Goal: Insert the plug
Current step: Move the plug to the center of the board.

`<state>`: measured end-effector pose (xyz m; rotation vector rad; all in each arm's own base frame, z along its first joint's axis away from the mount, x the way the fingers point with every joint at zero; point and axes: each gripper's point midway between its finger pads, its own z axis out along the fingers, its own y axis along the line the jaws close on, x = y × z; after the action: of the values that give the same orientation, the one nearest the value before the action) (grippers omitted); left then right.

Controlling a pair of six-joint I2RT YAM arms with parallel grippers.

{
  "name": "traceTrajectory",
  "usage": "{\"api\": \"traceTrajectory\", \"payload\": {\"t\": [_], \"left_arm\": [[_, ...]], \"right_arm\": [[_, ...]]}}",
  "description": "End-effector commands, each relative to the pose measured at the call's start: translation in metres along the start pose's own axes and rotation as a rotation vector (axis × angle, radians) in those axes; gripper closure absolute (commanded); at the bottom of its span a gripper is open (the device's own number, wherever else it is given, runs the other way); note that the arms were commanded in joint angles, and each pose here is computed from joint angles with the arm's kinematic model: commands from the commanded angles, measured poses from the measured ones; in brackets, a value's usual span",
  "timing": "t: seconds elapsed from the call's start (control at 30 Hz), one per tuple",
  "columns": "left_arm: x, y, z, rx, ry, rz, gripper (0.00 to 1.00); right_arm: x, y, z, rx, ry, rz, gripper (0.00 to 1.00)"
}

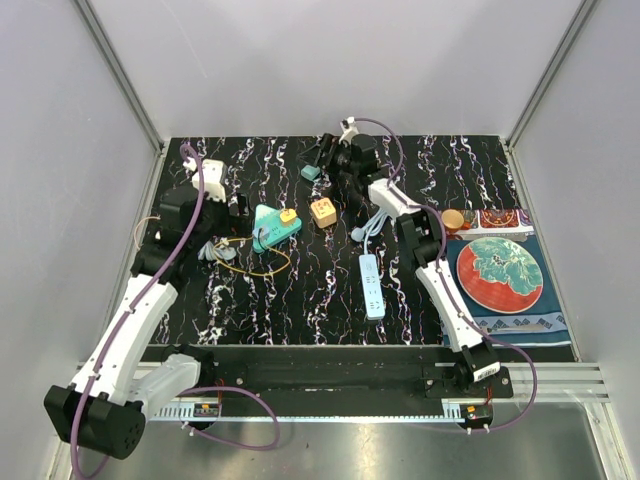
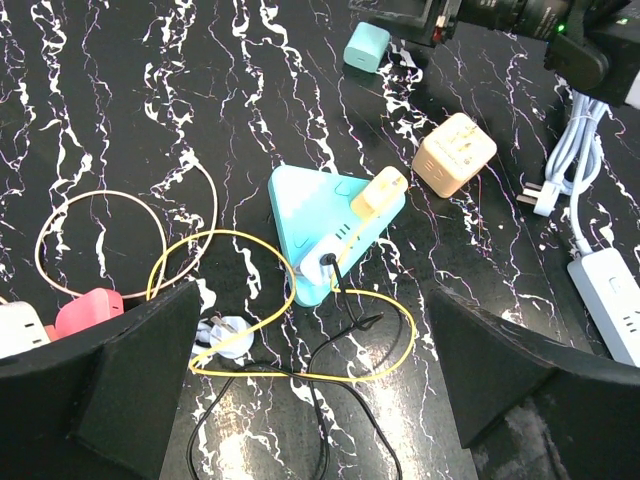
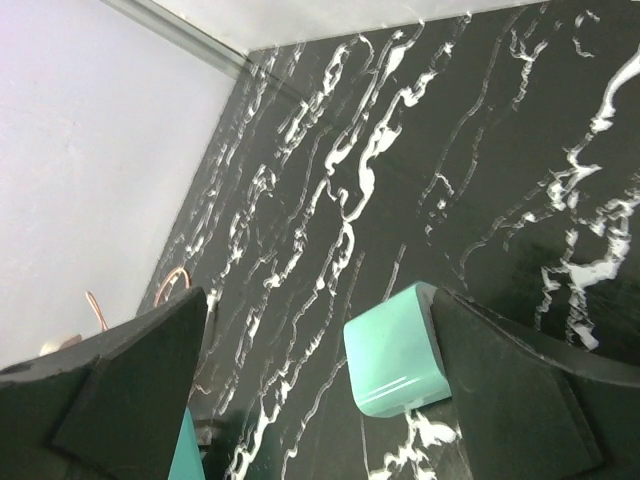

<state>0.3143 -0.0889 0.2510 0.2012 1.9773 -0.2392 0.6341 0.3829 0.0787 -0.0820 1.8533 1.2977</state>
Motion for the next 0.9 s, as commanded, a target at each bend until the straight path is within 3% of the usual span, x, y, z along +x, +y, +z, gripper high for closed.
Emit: {"api": "traceTrajectory", "payload": {"t": [0.0, 0.2, 0.27, 0.4, 0.53, 0.57, 0.63, 0.7, 0.73, 0.87], "left_arm": [[-0.012, -0.004, -0.007, 0.025, -0.059, 0.0, 0.01], [-0.012, -0.004, -0.011, 0.025, -0.072, 0.001, 0.01], [-0.013, -0.004, -0.014, 0.027, -0.081, 0.001, 0.01], [-0.014, -0.005, -0.019, 0.031, -0.097, -0.001, 0.01], [-0.014, -0.007, -0.024, 0.037, -0.114, -0.006, 0.01], [-0.015, -0.007, -0.025, 0.038, -0.117, -0.007, 0.01], [-0.015, -0.007, -0.025, 0.038, -0.115, -0.012, 0.01], [-0.017, -0.007, -0.022, 0.038, -0.11, -0.025, 0.01], [-0.017, -0.008, -0.021, 0.04, -0.104, -0.03, 0.01], [-0.016, -0.009, -0.006, 0.037, -0.05, -0.065, 0.01]], "right_arm": [[0.007, 0.015, 0.007, -0.009, 0.02, 0.036, 0.01], [0.044, 0.044, 0.004, -0.108, 0.158, 0.037, 0.01], [0.042, 0.072, 0.0, -0.173, 0.17, -0.011, 0.01], [0.076, 0.118, -0.017, -0.295, 0.323, -0.044, 0.02], [0.083, 0.151, -0.039, -0.342, 0.369, -0.064, 0.02], [0.068, 0.171, -0.047, -0.364, 0.348, -0.098, 0.02], [0.056, 0.187, -0.061, -0.35, 0.325, -0.132, 0.02], [0.052, 0.175, -0.068, -0.256, 0.303, -0.172, 0.02], [0.032, 0.187, -0.077, -0.232, 0.263, -0.216, 0.01], [-0.002, 0.153, -0.106, 0.026, 0.161, -0.272, 0.0]]}}
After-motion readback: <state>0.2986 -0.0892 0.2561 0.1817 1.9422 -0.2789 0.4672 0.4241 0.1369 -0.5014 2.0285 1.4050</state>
